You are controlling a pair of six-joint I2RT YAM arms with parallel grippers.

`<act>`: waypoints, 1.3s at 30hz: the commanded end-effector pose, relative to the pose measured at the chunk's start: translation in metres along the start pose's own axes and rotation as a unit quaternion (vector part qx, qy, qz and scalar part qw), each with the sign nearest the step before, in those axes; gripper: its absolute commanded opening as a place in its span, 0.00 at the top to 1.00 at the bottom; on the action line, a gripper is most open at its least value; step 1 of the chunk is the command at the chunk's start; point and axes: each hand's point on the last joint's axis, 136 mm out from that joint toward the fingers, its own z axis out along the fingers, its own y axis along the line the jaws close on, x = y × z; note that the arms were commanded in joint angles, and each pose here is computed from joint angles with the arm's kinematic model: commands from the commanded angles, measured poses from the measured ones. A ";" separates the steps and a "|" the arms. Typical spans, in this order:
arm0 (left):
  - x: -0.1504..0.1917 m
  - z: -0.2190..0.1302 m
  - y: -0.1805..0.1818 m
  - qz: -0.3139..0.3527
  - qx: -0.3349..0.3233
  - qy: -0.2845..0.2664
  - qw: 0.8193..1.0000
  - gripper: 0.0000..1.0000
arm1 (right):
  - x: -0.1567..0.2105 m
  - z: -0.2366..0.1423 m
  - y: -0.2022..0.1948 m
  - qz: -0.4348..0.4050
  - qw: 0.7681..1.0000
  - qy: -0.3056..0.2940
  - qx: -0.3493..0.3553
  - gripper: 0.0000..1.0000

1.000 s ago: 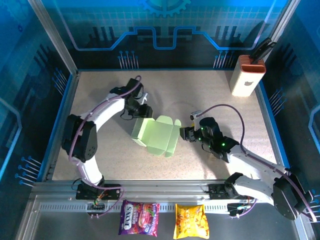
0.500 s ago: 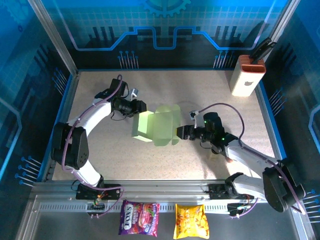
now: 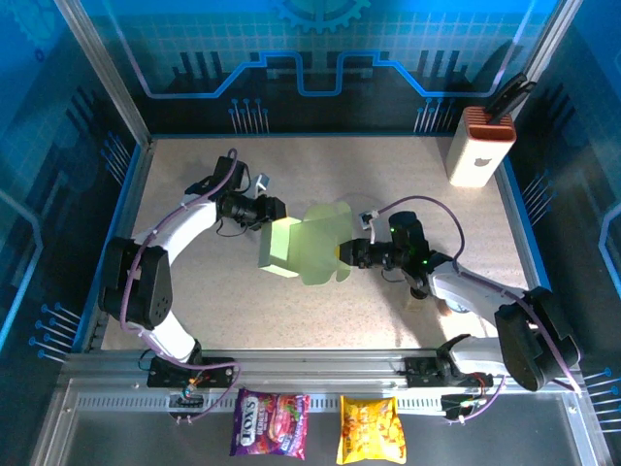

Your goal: Fold the paper box

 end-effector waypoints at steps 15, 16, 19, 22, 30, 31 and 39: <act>-0.003 -0.015 -0.007 0.012 0.007 -0.025 1.000 0.38 | -0.006 -0.005 -0.003 -0.015 0.999 0.022 0.036 1.00; -0.003 -0.017 -0.005 0.015 -0.003 -0.027 1.000 0.35 | -0.006 -0.008 -0.003 -0.023 0.998 0.030 0.047 1.00; -0.006 -0.027 0.001 0.028 -0.032 -0.041 0.998 0.29 | -0.005 -0.016 -0.004 -0.049 0.995 0.055 0.073 1.00; -0.007 -0.038 0.003 0.050 -0.044 -0.053 0.996 0.26 | -0.003 -0.025 -0.005 -0.082 0.987 0.093 0.103 1.00; -0.011 -0.077 -0.012 0.152 -0.063 -0.121 0.979 0.21 | -0.005 -0.047 0.003 -0.207 0.944 0.213 0.147 1.00; -0.011 -0.084 -0.014 0.167 -0.065 -0.139 0.974 0.19 | -0.004 -0.050 0.005 -0.228 0.934 0.232 0.148 1.00; -0.001 -0.125 -0.027 0.275 -0.063 -0.262 0.923 0.00 | -0.016 -0.051 0.005 -0.329 0.872 0.317 0.176 0.99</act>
